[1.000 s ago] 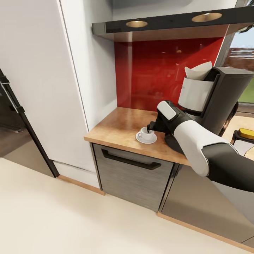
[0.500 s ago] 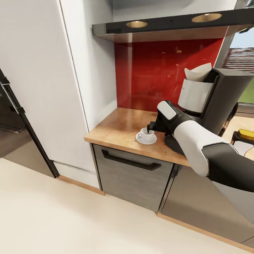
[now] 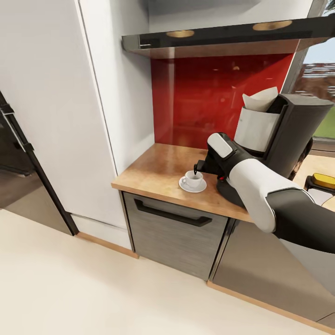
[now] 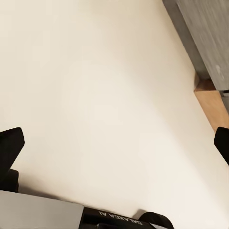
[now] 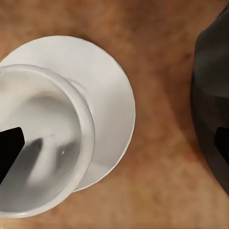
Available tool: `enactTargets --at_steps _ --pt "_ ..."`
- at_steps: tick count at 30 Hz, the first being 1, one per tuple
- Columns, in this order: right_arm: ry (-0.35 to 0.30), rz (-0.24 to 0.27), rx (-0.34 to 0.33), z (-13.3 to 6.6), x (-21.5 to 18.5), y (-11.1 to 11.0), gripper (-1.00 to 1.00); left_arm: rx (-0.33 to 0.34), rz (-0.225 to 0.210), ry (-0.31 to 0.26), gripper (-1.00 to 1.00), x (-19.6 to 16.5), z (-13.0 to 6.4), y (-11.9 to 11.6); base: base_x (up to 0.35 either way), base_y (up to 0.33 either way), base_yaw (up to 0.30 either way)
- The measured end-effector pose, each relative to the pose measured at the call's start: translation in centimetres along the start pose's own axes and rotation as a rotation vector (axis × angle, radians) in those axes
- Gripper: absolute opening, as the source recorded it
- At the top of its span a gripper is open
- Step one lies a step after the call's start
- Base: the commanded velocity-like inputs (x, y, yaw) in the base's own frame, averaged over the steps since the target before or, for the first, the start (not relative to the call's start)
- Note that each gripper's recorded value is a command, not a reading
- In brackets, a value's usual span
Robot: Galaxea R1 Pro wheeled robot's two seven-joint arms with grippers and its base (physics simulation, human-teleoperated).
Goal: Set up a coffee station on the kitchen countertop: keep the coffee maker on the countertop, move the bottle of coffee from the kitchen shelf to the counter next to the coffee maker, place a paper coffee filter on top of the coffee maker, put the saucer next to the coffee maker with the coffee cup on the saucer, and place the electric kettle next to the coffee maker.
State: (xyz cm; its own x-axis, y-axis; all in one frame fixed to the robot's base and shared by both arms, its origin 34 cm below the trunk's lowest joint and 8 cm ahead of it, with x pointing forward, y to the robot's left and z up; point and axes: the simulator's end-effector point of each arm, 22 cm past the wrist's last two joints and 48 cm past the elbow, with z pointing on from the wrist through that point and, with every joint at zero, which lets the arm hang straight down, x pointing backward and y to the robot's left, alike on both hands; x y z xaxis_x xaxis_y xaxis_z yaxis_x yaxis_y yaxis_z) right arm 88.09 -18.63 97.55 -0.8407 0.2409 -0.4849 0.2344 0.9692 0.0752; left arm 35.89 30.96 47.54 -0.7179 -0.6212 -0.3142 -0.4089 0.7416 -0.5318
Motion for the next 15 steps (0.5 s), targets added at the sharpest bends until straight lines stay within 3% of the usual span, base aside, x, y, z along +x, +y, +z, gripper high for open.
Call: enactTargets --at_steps 15 --pt "0.005 0.009 -0.031 -0.79 -0.28 0.92 1.00 0.001 0.001 0.001 1.00 -0.23 -0.52 -0.42 0.000 0.000 0.000"
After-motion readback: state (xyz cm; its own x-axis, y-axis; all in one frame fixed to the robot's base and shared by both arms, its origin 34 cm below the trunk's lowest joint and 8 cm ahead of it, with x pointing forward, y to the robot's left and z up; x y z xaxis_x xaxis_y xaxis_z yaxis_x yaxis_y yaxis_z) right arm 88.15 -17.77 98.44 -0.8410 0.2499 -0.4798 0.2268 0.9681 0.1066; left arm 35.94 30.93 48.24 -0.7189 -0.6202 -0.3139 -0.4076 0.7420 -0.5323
